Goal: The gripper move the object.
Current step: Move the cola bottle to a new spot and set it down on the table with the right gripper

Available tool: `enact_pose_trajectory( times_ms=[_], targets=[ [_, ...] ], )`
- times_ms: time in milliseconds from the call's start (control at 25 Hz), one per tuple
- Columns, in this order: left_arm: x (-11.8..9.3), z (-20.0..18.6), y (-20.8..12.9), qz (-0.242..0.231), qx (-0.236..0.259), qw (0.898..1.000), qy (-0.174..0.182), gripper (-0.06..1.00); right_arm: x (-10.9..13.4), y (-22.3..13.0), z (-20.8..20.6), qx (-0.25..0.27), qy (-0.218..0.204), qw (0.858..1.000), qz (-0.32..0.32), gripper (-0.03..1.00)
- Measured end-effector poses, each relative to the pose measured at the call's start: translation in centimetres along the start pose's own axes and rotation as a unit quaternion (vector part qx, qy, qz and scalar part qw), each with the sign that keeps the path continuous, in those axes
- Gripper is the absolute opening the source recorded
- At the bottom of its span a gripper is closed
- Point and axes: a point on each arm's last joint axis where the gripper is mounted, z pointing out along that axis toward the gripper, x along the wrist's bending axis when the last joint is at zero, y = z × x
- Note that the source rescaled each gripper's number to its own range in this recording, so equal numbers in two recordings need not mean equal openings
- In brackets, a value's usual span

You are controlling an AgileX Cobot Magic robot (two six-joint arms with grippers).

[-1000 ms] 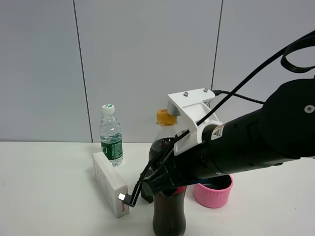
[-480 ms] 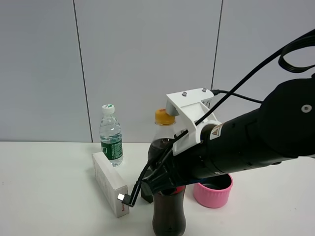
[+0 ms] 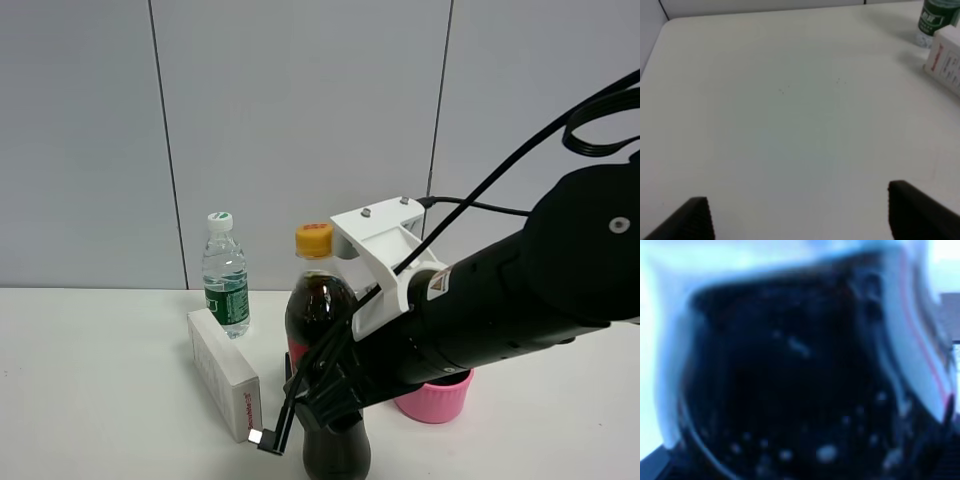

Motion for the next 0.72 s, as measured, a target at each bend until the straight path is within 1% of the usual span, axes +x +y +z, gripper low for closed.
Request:
enact_pose_trajectory(
  times_ms=[160,280,480,720],
  targets=[
    [0.0,0.0,0.0,0.000,0.000,1.000,0.000,1.00,0.0,0.0,-0.1,0.003,0.002,1.000,0.000,0.40],
    [0.0,0.0,0.0,0.000,0.000,1.000,0.000,1.00,0.5,0.2,-0.6,0.003,0.011,1.000,-0.004,0.40],
    [0.0,0.0,0.0,0.000,0.000,1.000,0.000,1.00,1.2,1.2,-2.3,-0.022,0.024,0.999,-0.011,0.40],
    [0.0,0.0,0.0,0.000,0.000,1.000,0.000,1.00,1.2,2.0,-3.7,-0.046,0.028,0.998,-0.011,0.40]
  ],
)
